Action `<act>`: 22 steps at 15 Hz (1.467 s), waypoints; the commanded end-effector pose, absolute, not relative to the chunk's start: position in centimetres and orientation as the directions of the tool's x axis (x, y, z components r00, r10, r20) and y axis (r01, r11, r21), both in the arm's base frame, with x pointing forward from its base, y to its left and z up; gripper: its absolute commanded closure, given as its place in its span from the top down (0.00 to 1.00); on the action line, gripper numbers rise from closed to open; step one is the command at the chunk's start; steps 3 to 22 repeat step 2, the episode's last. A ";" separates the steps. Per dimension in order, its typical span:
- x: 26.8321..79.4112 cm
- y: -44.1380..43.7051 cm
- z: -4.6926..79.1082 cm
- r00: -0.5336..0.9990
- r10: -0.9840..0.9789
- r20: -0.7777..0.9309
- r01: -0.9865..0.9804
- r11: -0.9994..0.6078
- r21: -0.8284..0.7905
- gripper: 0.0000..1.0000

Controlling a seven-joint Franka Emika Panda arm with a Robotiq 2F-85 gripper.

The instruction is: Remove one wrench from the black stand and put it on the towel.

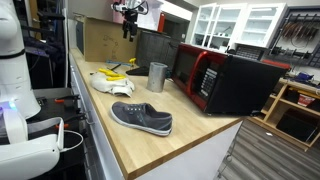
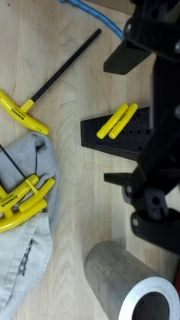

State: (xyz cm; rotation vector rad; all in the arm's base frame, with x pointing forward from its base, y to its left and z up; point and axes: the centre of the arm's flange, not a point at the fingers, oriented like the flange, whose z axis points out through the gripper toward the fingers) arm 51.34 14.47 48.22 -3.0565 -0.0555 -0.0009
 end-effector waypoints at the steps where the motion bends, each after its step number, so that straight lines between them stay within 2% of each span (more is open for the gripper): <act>1: 51.3 14.5 48.2 0.999 0.036 0.002 0.036 -0.996 -0.084 1.00; 22: 51.3 14.5 48.2 0.999 0.036 0.002 0.036 -0.996 -0.084 1.00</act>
